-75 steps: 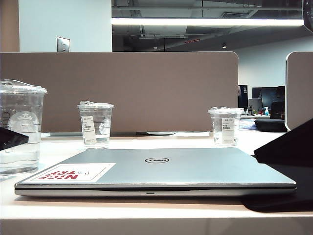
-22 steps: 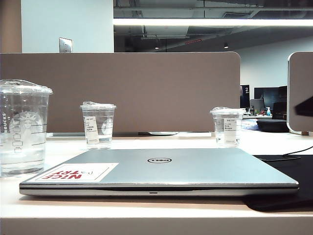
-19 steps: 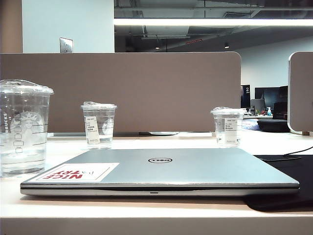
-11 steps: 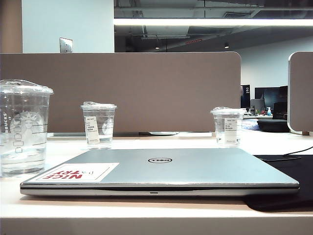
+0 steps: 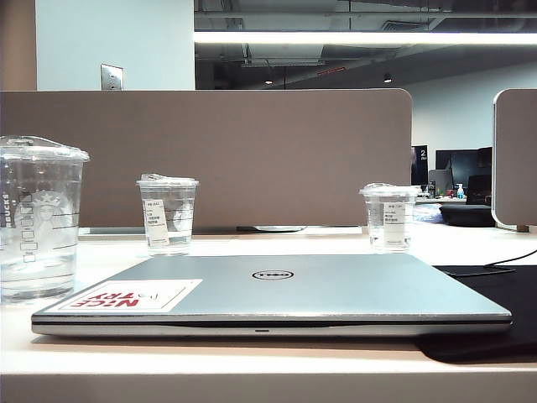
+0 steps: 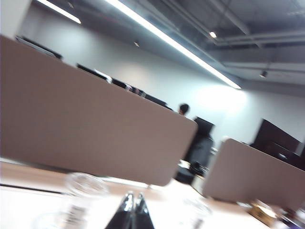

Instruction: Pick up the coffee cup on the middle and place it on the left side of the laptop.

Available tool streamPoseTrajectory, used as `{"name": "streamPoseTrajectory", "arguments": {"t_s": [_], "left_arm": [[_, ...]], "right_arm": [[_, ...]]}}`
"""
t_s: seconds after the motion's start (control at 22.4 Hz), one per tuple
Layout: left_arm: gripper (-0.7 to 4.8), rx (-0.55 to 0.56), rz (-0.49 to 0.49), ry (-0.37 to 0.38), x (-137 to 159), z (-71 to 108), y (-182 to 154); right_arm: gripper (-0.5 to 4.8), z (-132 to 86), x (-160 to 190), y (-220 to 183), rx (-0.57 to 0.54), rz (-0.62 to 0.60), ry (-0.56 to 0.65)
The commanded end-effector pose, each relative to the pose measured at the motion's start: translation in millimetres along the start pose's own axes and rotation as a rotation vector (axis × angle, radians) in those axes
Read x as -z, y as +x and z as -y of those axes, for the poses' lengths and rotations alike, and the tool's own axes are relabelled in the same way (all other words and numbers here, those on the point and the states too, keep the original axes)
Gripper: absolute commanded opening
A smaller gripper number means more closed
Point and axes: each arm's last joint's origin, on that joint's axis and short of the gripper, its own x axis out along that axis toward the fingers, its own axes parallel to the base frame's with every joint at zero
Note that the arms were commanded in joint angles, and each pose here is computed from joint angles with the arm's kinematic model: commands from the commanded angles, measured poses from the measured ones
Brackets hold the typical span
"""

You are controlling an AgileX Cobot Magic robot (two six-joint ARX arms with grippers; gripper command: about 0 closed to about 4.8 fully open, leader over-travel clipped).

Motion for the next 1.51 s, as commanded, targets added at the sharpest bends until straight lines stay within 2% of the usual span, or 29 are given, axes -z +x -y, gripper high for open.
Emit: {"name": "streamPoseTrajectory", "arguments": {"t_s": [0.04, 0.18, 0.31, 0.45, 0.62, 0.89, 0.98, 1.02, 1.16, 1.25, 1.51], "left_arm": [[-0.03, 0.115, -0.069, 0.064, 11, 7.6, 10], [-0.03, 0.104, -0.137, 0.028, 27, 8.2, 16], [-0.03, 0.096, -0.17, 0.055, 35, 10.0, 20], [-0.03, 0.019, -0.16, 0.087, 40, 9.2, 21], [-0.03, -0.138, -0.212, 0.21, 48, 2.1, 17], [-0.03, -0.337, -0.286, 0.473, 53, -3.3, 7], [-0.03, -0.377, -0.304, 0.506, 55, -5.1, 6], [-0.03, -0.436, -0.321, 0.52, 56, -7.4, 4], [-0.03, -0.455, -0.334, 0.518, 57, -8.2, 3], [-0.03, -0.416, -0.316, 0.501, 57, -4.4, 5], [-0.03, -0.431, -0.226, 0.523, 53, 7.2, 4]], "right_arm": [[-0.05, 0, 0, 0, -0.003, 0.015, -0.002], [-0.05, 0, 0, 0, -0.002, 0.015, -0.002], [-0.05, 0, -1, 0, -0.002, 0.015, -0.002], [-0.05, 0, 0, 0, -0.002, 0.015, -0.002], [-0.05, 0, 0, 0, -0.003, 0.015, -0.002], [-0.05, 0, 0, 0, -0.003, 0.015, -0.002], [-0.05, 0, 0, 0, -0.003, 0.015, -0.002], [-0.05, 0, -1, 0, -0.003, 0.015, -0.002], [-0.05, 0, 0, 0, -0.003, 0.015, -0.002], [-0.05, 0, 0, 0, -0.003, 0.015, -0.002], [-0.05, 0, 0, 0, -0.003, 0.015, -0.002]]}}
